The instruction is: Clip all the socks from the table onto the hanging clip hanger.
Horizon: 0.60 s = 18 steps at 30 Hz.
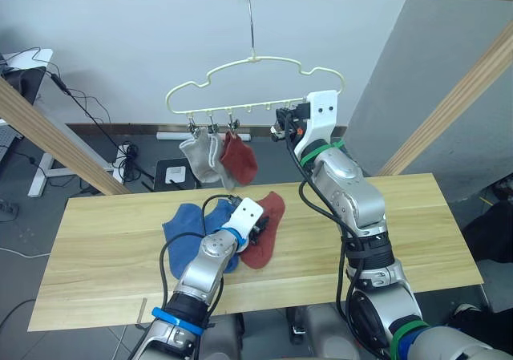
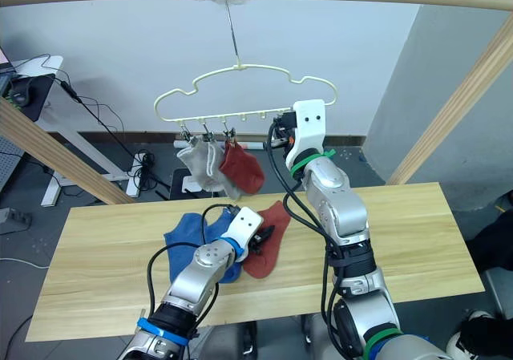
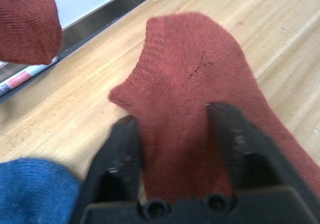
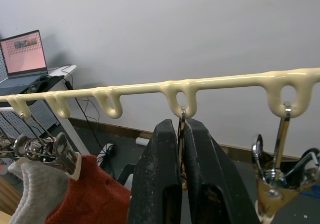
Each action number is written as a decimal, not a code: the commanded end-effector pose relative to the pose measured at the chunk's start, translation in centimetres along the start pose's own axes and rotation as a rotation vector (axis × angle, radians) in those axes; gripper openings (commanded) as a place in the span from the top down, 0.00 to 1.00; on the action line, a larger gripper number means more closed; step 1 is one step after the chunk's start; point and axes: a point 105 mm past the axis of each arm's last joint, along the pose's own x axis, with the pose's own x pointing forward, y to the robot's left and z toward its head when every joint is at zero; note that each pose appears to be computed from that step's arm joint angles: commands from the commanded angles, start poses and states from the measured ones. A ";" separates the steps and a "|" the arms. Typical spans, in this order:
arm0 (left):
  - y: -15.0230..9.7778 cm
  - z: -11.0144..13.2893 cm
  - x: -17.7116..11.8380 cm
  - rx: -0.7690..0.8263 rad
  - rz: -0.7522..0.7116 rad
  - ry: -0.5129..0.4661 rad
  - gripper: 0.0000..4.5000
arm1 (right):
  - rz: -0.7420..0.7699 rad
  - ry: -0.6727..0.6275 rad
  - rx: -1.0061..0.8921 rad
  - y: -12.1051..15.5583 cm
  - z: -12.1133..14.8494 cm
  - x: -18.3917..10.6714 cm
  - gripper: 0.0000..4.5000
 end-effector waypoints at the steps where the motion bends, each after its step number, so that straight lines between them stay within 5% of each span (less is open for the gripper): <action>1: -0.7 0.2 -0.3 0.005 -0.030 -0.033 0.81 | 0.017 -0.046 0.010 0.5 1.3 -0.2 1.00; 4: -1.3 0.9 -0.6 0.000 -0.061 -0.075 0.99 | 0.016 -0.046 0.010 0.5 1.3 -0.2 1.00; 13: -1.3 7.5 -2.6 0.000 -0.085 -0.423 0.99 | 0.014 -0.049 0.010 0.4 1.4 -0.2 1.00; 18: -0.2 10.2 -3.0 0.088 -0.047 -0.532 0.99 | 0.035 -0.060 0.036 0.8 1.7 -0.3 1.00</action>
